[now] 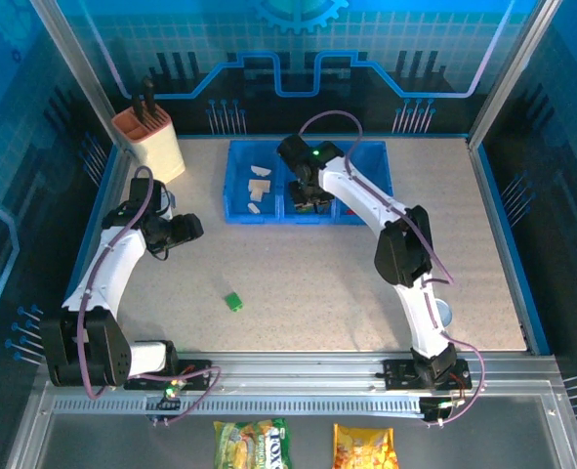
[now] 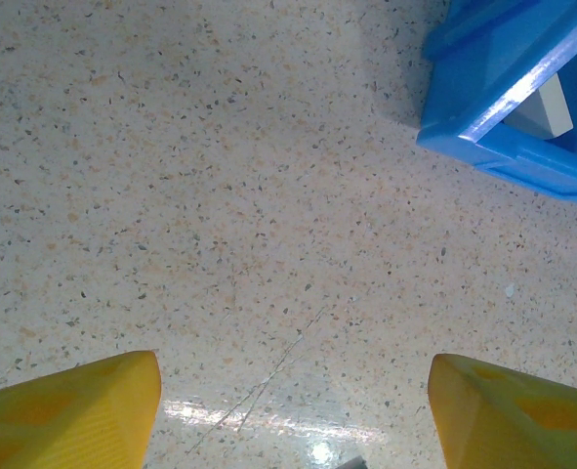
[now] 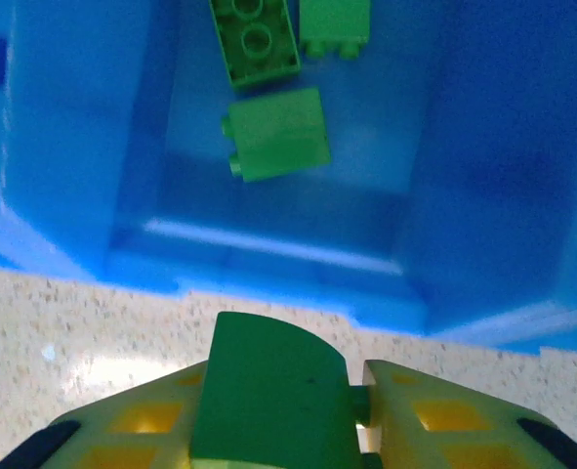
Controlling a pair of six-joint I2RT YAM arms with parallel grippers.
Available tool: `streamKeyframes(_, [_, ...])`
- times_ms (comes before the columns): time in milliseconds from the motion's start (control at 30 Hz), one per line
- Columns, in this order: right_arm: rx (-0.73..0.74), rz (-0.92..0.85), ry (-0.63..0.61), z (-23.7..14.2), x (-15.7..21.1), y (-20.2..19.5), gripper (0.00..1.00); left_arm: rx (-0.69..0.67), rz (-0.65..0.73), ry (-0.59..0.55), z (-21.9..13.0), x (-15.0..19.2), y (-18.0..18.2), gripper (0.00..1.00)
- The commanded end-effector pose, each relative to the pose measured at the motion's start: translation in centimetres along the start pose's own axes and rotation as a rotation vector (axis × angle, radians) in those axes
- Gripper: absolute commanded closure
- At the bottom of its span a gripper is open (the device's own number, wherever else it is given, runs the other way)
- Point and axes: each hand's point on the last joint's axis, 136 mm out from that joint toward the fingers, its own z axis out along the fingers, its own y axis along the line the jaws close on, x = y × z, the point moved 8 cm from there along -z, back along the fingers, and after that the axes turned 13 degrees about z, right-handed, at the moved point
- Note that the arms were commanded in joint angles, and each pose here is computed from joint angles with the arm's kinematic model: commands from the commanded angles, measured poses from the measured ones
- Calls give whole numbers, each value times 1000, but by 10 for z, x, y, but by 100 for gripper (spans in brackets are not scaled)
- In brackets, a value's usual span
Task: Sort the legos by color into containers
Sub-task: Place the lego in the container.
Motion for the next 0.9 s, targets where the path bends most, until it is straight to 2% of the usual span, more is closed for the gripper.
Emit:
streamKeyframes(0, [59, 49, -17, 14, -15, -7, 62, 18, 12, 8, -3, 2, 1, 26])
streamKeyframes(100, [103, 61, -11, 33, -22, -11, 62, 17, 12, 10, -2, 2, 1, 26])
streamKeyframes(467, [162, 121, -47, 69, -42, -23, 60, 17, 12, 7, -3, 1, 1, 26])
streamKeyframes(733, [178, 149, -69, 74, -44, -22, 51, 19, 12, 8, -2, 1, 1, 26])
streamKeyframes(867, [164, 153, -77, 63, -45, -22, 50, 21, 11, 6, -3, 1, 1, 26])
